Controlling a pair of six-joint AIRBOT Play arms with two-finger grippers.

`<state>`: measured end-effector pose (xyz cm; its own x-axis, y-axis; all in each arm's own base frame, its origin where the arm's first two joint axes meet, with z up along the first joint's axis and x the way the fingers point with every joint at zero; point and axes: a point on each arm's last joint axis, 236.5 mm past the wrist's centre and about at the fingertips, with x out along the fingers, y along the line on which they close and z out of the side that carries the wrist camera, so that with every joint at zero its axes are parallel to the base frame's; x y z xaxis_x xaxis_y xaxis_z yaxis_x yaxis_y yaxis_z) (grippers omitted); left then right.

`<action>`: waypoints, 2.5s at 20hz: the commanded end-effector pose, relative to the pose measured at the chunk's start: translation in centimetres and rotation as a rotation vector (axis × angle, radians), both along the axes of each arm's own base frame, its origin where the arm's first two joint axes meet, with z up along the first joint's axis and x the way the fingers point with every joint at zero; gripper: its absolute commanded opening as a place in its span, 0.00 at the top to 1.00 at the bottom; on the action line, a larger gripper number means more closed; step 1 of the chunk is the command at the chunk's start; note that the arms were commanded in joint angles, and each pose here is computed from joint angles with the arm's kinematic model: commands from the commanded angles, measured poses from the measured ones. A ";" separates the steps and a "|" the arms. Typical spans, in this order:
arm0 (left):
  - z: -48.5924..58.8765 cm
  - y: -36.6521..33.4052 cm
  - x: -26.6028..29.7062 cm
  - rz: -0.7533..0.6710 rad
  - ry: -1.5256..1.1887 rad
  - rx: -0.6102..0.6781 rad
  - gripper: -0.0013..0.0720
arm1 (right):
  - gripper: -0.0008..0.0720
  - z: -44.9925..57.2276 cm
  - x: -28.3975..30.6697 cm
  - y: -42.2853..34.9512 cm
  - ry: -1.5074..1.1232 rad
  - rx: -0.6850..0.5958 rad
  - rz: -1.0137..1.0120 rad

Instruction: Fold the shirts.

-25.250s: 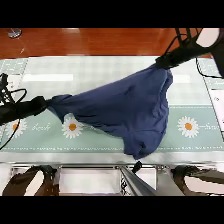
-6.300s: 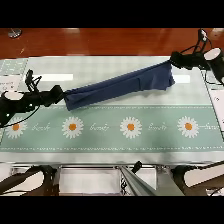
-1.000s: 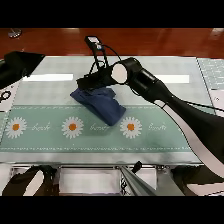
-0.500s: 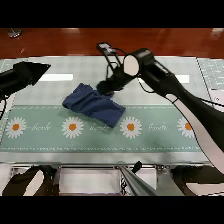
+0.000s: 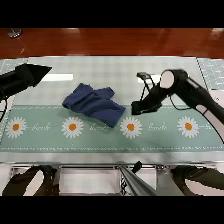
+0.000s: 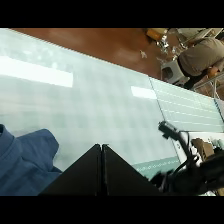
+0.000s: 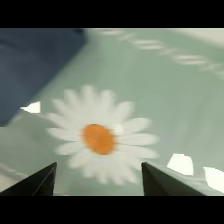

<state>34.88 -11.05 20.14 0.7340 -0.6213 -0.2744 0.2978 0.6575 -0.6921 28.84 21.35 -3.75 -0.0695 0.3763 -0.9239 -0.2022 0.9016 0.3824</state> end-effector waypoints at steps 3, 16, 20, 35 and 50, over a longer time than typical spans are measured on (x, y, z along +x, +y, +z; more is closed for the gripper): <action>-0.4 -0.4 -0.6 -0.031 0.016 0.011 0.95 | 0.15 -0.8 0.9 7.1 -0.006 0.386 -0.348; -0.5 -0.6 -0.7 -0.039 0.019 0.011 0.95 | 0.96 -2.2 4.8 10.3 -0.109 0.416 -0.445; -0.5 -0.5 -0.7 -0.041 0.013 0.019 0.95 | 0.96 7.7 10.1 6.1 -0.335 0.455 -0.356; -3.5 -0.2 1.0 -0.056 0.071 0.033 0.95 | 0.96 34.2 1.8 -30.0 -0.747 -0.110 -0.831; -3.3 0.2 1.4 -0.032 0.062 0.034 0.95 | 0.96 30.2 0.0 -33.4 -0.555 -0.096 -0.850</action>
